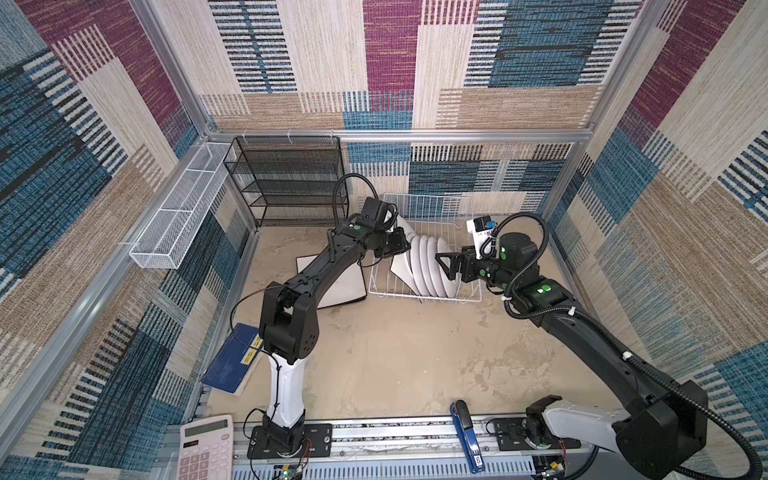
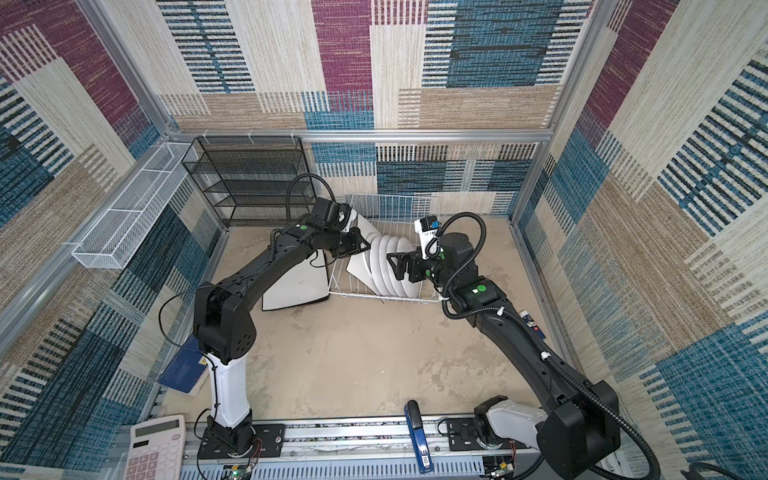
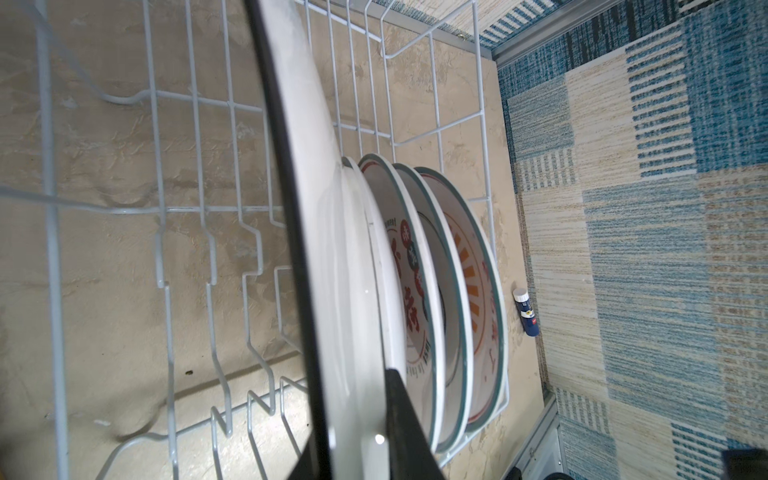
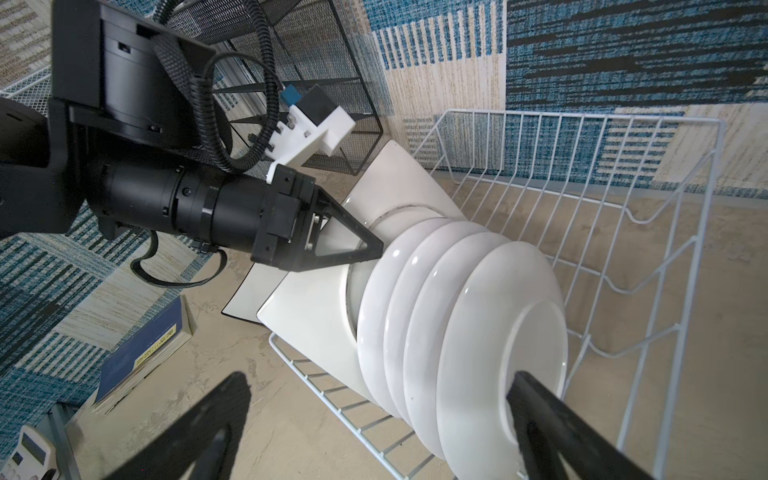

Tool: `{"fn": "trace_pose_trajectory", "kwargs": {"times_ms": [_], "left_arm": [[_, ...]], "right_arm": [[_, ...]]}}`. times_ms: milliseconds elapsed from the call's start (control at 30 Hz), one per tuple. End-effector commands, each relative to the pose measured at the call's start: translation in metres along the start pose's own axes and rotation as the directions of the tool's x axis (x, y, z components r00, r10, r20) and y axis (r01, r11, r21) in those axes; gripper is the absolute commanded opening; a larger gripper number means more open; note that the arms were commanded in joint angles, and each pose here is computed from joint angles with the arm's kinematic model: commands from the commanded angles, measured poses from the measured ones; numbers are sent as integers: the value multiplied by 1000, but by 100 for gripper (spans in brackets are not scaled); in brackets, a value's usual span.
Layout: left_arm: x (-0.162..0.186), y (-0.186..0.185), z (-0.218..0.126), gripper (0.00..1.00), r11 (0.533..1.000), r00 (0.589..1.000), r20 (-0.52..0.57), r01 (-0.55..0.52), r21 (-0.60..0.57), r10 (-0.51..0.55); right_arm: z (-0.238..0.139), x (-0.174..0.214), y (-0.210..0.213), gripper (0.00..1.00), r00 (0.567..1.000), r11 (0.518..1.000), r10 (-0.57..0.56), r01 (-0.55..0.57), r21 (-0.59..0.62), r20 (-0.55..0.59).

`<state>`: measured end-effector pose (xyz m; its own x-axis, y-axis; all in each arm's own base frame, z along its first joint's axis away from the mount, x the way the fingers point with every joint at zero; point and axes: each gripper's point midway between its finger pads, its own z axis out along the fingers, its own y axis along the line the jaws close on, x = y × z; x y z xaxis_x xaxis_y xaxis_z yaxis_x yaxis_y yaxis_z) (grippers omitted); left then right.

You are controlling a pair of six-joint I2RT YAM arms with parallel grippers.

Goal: Unload the plates from the dish rack
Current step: 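Close the left gripper on the white square plate's rim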

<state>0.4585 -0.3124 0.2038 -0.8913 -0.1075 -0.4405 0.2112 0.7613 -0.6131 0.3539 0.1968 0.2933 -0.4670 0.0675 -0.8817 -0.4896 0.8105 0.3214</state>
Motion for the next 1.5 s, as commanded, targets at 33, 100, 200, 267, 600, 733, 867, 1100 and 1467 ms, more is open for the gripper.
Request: {"fn": "trace_pose_trajectory", "kwargs": {"times_ms": [33,100,200,267,600,733,867,1100,1467], "left_arm": [[0,-4,5,0,999,999,33,41,22,-42],[2,-4,5,0,998,997,48,58,10,-58],[4,-5,3,0,998,995,67,68,1,-68],[3,-7,1,0,998,995,75,69,2,-69],[0,-33,-15,0,999,996,90,24,47,-28],[-5,-40,-27,0,999,994,111,2,44,-7],[-9,-44,-37,0,999,992,129,-15,32,11],[-15,-53,-55,0,998,988,150,-49,26,44],[-26,-58,-87,0,990,967,215,-133,-46,140]], "right_arm": [[-1,-10,0,99,999,1000,-13,13,4,39],[-1,-11,1,99,999,1000,-14,14,4,40],[-1,-12,1,99,999,1000,-18,18,6,43],[-2,-12,0,99,999,1000,-23,23,9,42],[-1,-12,-1,99,999,999,-30,30,14,42],[-2,-14,-1,99,998,999,-33,32,15,46],[-3,-17,0,99,998,999,-35,34,17,55],[-7,-21,1,99,997,999,-39,38,20,73],[-12,-28,1,99,992,999,-35,32,24,120]]}}
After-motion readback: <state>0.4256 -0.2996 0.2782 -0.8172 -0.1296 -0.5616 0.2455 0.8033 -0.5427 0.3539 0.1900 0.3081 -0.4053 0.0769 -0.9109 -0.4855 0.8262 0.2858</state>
